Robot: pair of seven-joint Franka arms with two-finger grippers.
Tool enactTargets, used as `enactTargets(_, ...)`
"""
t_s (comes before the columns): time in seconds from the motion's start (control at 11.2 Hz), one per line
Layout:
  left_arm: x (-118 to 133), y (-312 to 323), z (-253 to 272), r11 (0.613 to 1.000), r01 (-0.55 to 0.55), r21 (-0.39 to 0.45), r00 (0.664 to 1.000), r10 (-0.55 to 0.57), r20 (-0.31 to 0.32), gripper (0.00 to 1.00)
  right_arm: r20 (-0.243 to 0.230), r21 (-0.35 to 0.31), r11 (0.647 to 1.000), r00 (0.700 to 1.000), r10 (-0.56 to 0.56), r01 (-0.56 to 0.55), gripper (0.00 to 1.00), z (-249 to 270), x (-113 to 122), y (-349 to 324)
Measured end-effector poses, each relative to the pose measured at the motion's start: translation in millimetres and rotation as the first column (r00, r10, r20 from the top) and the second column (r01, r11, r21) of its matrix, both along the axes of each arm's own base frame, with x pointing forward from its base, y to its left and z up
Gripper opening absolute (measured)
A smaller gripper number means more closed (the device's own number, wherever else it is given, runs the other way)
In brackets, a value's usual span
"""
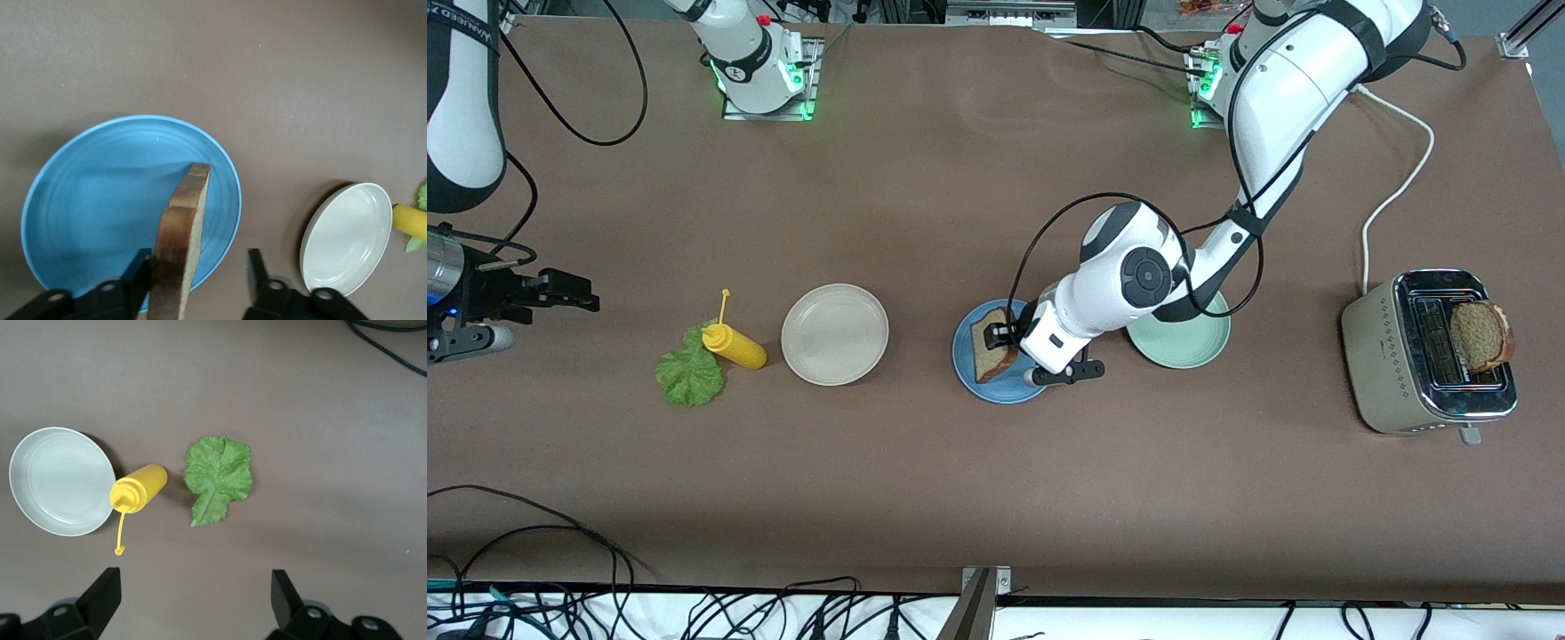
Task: Make sandwich in blue plate with both arms
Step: 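Carry the bread to the blue plate and lay it down, then release the bread and raise the left gripper while the right gripper reaches the lettuce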
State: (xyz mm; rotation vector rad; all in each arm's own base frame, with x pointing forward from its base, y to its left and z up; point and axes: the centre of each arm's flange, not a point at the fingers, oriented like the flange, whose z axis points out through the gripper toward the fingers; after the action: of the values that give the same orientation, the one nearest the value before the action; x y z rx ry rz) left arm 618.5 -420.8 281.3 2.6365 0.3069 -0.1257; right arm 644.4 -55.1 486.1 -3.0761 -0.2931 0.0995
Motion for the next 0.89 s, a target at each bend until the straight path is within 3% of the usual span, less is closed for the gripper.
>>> enactTargets(0.27, 11, 10, 14, 1.000, -0.008, 0.000, 0.999, 0.008, 0.035, 0.99, 0.005, 0.000, 1.000, 1.000, -0.003, 0.003, 1.00, -17, 8, 0)
enactTargets(0.72, 23, 52, 90, 0.996, -0.004, 0.086, 0.998, -0.002, 0.067, 1.00, -0.001, 0.024, 1.000, 1.000, -0.017, 0.017, 1.00, -60, 24, 3)
enactTargets(0.89, 21, 73, 119, 0.983, 0.015, 0.182, 0.997, -0.028, 0.070, 1.00, -0.011, 0.051, 0.998, 0.999, -0.034, 0.034, 1.00, -92, 33, 5)
